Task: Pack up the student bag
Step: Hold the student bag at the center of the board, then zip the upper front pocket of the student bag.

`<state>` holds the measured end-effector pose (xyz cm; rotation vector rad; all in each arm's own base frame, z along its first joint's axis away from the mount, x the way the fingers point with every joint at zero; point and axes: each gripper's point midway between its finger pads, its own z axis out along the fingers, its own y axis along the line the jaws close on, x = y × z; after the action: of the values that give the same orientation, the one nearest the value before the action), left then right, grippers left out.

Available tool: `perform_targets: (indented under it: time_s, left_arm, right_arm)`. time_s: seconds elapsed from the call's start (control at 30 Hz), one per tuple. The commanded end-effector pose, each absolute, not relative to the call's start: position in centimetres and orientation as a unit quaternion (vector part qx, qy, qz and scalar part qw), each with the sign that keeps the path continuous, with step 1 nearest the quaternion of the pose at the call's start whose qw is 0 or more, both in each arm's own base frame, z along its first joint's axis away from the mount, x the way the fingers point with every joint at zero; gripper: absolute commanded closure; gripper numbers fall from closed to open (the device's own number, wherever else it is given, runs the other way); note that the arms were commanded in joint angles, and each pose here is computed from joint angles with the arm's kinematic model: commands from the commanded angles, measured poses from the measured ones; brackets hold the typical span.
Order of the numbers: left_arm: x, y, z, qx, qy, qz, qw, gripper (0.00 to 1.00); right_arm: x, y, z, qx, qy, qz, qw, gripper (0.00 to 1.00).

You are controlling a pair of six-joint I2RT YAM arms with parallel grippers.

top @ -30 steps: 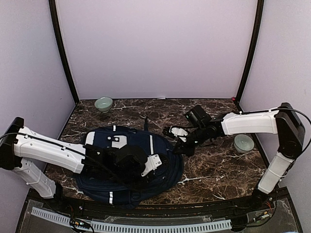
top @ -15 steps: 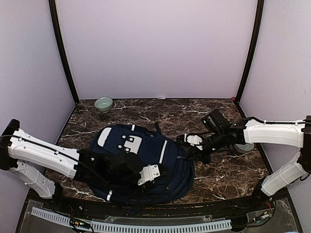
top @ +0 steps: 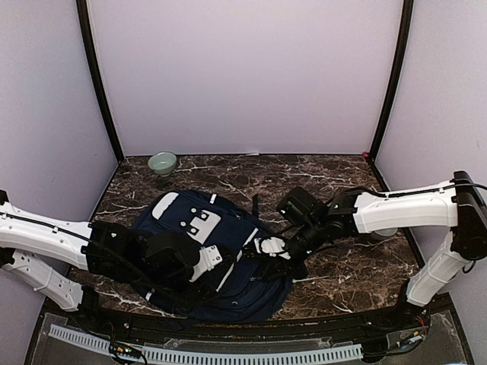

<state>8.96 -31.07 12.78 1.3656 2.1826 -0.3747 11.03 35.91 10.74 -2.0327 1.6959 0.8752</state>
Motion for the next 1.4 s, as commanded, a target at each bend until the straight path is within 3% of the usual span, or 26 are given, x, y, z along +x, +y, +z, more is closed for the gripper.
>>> perform_targets:
  time_s: [0.0,0.1,0.37,0.53,0.63,0.83,1.37]
  left_arm:
    - [8.8,-34.6,16.5,0.493,0.792,-0.195,0.303,0.47]
    - [9.5,-36.6,15.8,0.500,0.789,-0.178,0.309,0.41]
    - [12.3,-39.2,12.8,0.480,0.807,-0.103,0.329,0.40]
    - [14.4,-37.1,11.7,0.453,0.830,0.014,0.324,0.57]
    - [14.6,-37.2,11.9,0.454,0.826,0.010,0.335,0.73]
    - [13.6,-38.1,12.6,0.475,0.809,-0.032,0.346,0.91]
    - [7.1,-42.1,12.4,0.584,0.729,-0.148,0.325,1.00]
  right_arm:
    - [10.7,36.4,11.7,-0.708,0.598,0.329,0.179,1.00]
    - [11.2,36.3,12.1,-0.696,0.608,0.337,0.181,1.00]
    - [13.6,35.0,13.5,-0.662,0.633,0.354,0.189,1.00]
    - [14.0,34.2,13.4,-0.655,0.641,0.351,0.191,1.00]
    - [14.3,33.8,12.7,-0.656,0.648,0.338,0.188,1.00]
    - [17.5,31.9,10.7,-0.639,0.688,0.291,0.184,1.00]
    - [30.2,30.3,8.3,-0.559,0.765,0.226,0.228,1.00]
